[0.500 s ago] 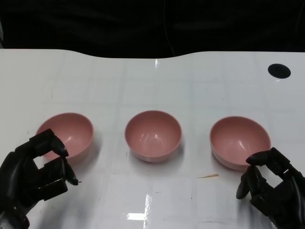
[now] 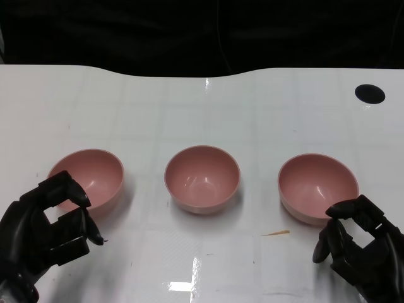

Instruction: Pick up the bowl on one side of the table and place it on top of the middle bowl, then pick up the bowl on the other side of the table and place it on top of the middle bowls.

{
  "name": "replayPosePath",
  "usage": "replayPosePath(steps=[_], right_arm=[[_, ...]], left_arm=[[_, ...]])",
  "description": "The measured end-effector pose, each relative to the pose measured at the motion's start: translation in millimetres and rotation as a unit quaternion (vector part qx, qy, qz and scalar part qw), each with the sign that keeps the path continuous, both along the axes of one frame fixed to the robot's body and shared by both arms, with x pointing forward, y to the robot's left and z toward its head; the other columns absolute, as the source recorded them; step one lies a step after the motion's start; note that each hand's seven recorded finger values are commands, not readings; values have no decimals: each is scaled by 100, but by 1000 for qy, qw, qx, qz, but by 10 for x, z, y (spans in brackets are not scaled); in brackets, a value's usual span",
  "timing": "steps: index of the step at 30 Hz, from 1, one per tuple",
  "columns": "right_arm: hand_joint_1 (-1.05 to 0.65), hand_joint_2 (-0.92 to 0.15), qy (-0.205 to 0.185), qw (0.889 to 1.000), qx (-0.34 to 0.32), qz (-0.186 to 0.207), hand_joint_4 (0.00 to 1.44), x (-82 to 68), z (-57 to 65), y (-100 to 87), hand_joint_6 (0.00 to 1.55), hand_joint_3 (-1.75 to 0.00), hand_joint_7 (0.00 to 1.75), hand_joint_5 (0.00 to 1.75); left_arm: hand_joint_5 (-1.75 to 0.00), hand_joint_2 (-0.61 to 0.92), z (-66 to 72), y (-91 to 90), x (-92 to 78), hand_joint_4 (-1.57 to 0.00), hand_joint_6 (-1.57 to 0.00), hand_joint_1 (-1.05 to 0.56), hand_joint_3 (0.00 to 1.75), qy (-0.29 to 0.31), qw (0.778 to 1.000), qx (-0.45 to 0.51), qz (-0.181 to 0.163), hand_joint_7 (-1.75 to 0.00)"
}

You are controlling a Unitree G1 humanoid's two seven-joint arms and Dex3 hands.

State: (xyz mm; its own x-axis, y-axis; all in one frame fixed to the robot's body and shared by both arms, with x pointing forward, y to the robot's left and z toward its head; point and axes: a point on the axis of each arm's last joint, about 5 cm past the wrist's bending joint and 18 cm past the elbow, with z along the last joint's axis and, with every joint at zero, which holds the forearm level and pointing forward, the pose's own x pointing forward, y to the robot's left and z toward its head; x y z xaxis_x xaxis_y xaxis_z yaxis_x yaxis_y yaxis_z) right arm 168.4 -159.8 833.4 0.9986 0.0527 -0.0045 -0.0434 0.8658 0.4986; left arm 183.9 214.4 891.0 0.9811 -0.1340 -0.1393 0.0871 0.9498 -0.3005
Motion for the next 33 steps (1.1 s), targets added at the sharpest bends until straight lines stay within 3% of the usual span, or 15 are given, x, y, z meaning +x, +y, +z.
replayPosePath(steps=[7, 10, 14, 16, 18, 20, 22, 26, 29, 33], right_arm=[[-8, -68, 2, 1000, -1, -2, 85, 0, 0, 1, 71, -89, 152, 173], [-8, -68, 1, 1000, 0, -2, 85, 2, 1, 1, 71, -89, 152, 173], [-9, -67, 0, 1000, -1, -2, 84, 6, 4, 1, 69, -90, 153, 174], [-8, -66, 0, 1000, -1, -2, 85, 7, 4, 2, 70, -90, 152, 175], [-7, -66, -1, 1000, 0, 0, 85, 8, 3, 1, 70, -90, 152, 175], [-8, -67, -2, 1000, 0, 2, 85, 10, 0, 2, 70, -91, 152, 175], [-7, -65, -3, 1000, 1, 3, 85, 16, -2, 3, 71, -91, 152, 175], [-7, -66, -2, 1000, 2, 2, 85, 20, -5, 2, 71, -92, 151, 175], [-7, -66, -2, 1000, 4, 1, 84, 20, -6, 3, 72, -91, 149, 174], [-8, -66, -3, 1000, 6, 1, 84, 24, -4, 4, 72, -91, 149, 174]], left_arm=[[-175, 75, 0, 0, 0, -87, -71, 26, 143, 0, 1000, 0, 0, -175], [-175, 77, -2, -5, 0, -81, -67, 26, 137, -3, 1000, 0, 2, -175], [-175, 79, -4, -2, 1, -50, -47, 23, 115, -22, 1000, 17, 10, -167], [-164, 76, 2, -8, -2, -37, -44, 18, 107, -32, 999, 36, 12, -144], [-141, 75, 7, -21, -15, -34, -45, 12, 92, -49, 996, 70, 12, -113], [-128, 77, 26, -30, -23, -31, -46, 6, 76, -70, 991, 113, 4, -94], [-110, 85, 72, -31, -32, -31, -49, 0, 49, -85, 983, 160, -2, -71], [-89, 92, 179, -39, -51, -30, -51, -15, 21, -113, 962, 248, -14, -46], [-61, 92, 302, -36, -48, -38, -60, -31, 10, -144, 928, 343, -26, -25], [-26, 88, 414, -32, -26, -57, -74, -47, 1, -176, 859, 479, -39, -8]])
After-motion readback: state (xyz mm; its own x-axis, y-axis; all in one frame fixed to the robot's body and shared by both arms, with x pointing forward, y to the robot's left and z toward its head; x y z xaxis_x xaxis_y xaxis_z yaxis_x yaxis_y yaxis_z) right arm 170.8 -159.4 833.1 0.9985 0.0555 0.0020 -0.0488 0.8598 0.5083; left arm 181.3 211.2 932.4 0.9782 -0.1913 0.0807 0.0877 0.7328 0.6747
